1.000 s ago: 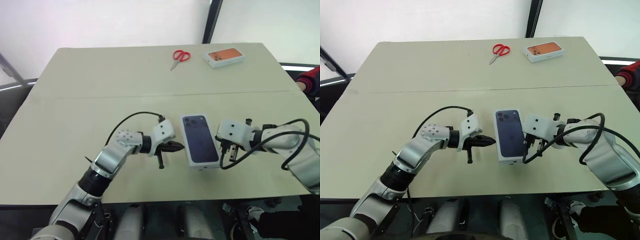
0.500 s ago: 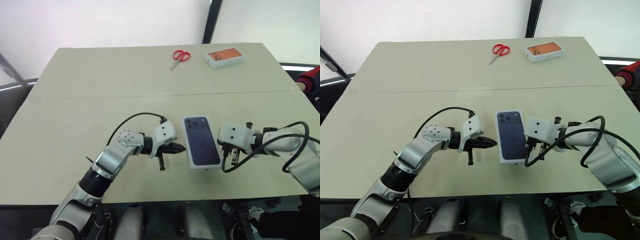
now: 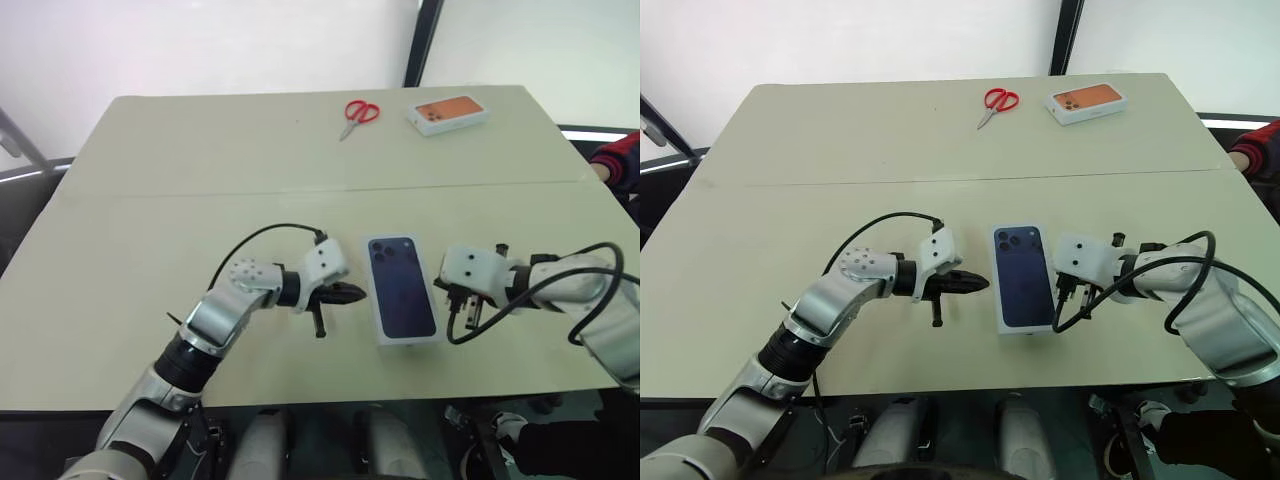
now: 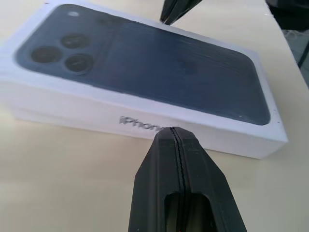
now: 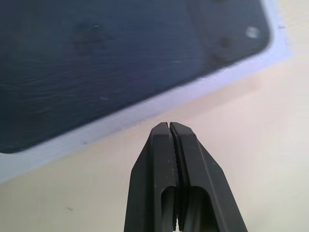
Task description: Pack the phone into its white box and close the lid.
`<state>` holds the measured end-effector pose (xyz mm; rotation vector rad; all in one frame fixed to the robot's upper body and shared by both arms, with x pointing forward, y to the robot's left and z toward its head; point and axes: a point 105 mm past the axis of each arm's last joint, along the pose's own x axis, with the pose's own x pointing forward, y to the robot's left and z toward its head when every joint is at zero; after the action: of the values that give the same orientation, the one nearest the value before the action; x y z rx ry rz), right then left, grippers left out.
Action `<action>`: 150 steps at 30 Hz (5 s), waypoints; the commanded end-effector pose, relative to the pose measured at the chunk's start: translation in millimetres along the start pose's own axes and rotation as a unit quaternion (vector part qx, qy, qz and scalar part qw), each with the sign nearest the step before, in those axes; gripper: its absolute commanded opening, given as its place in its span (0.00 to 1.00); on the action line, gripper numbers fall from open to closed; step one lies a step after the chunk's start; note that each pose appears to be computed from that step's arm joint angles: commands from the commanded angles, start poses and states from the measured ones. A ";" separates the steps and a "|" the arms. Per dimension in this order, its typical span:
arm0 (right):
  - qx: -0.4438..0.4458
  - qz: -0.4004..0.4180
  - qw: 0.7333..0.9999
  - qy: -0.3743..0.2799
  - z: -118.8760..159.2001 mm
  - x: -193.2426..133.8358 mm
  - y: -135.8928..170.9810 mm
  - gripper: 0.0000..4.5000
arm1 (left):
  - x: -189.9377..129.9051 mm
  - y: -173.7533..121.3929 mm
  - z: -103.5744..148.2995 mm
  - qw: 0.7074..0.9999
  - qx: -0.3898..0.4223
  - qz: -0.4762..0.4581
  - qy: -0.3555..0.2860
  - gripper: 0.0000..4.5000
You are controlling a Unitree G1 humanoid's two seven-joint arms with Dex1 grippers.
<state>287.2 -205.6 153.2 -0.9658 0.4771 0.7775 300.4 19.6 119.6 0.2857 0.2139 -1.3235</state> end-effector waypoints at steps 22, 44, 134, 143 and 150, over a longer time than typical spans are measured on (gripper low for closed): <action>0.071 0.072 0.994 -0.049 15.3 2.1 57.0 0.01 | 58.3 64.6 4.0 0.993 -0.036 0.103 0.054 0.00; 0.074 0.010 0.995 -0.063 20.3 15.8 32.6 0.01 | 54.0 77.3 -16.8 0.984 -0.044 0.155 0.074 0.00; 0.069 0.004 0.996 -0.049 5.6 5.4 14.2 0.01 | 29.0 -0.1 3.0 1.000 -0.008 -0.010 -0.029 0.00; 0.066 0.000 0.996 -0.055 9.4 4.3 10.4 0.01 | 29.4 4.6 5.6 0.999 -0.012 0.002 -0.036 0.00; 0.064 0.000 0.997 -0.036 -0.2 2.5 10.2 0.01 | 22.8 6.9 3.3 0.999 -0.017 0.006 -0.034 0.00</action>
<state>282.3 -201.4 138.9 -0.7749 0.4821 0.7673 311.3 -1.6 100.3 0.2218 0.2394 -1.3074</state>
